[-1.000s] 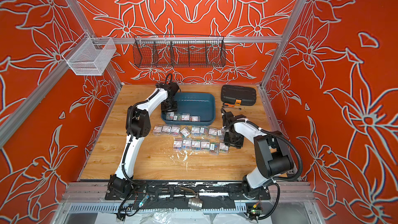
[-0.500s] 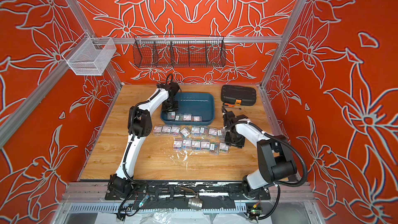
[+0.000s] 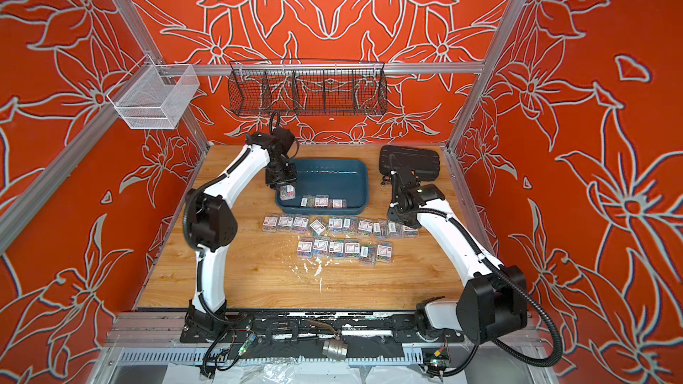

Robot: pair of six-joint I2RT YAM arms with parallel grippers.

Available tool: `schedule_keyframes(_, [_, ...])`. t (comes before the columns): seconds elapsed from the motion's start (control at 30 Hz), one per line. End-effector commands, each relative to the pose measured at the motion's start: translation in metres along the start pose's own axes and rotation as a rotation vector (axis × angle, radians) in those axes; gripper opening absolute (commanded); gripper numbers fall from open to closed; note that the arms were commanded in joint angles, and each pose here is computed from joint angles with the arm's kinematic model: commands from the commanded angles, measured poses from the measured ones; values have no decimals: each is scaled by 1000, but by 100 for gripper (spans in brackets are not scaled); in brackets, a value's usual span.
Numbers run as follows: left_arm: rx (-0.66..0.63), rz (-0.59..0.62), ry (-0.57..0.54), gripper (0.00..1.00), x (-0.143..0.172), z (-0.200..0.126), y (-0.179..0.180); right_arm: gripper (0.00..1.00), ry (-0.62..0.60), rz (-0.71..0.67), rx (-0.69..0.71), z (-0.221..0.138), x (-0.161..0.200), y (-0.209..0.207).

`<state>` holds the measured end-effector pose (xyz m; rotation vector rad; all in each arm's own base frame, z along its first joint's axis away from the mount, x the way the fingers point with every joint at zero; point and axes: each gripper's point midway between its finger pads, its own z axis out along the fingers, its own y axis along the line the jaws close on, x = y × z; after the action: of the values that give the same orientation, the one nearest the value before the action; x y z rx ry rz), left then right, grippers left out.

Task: Take the paper clips out of the storage box
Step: Pick up the boxed paper clips from the storage box, then place the boxed paper clips at the center of the board.

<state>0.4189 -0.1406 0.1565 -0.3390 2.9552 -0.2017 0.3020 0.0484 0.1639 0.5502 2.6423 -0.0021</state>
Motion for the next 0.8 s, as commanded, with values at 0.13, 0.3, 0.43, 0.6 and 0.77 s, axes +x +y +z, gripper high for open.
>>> schedule_keyframes(0.13, [85,17,26,48,72,-23,20,46,-24,13,-172,-14,-36,51])
schedule_keyframes(0.3, [109,7,46,48,116,-9,40,58,-61,-38,-295,-19,-41,87])
schedule_keyframes(0.43, [111,2,69,48,145,7,54,59,-31,-47,-279,-11,-41,95])
schedule_keyframes(0.6, [126,19,94,47,169,28,58,57,8,-107,-264,-5,-38,112])
schedule_keyframes(0.77, [183,40,128,46,184,50,47,56,34,-135,-250,0,-30,124])
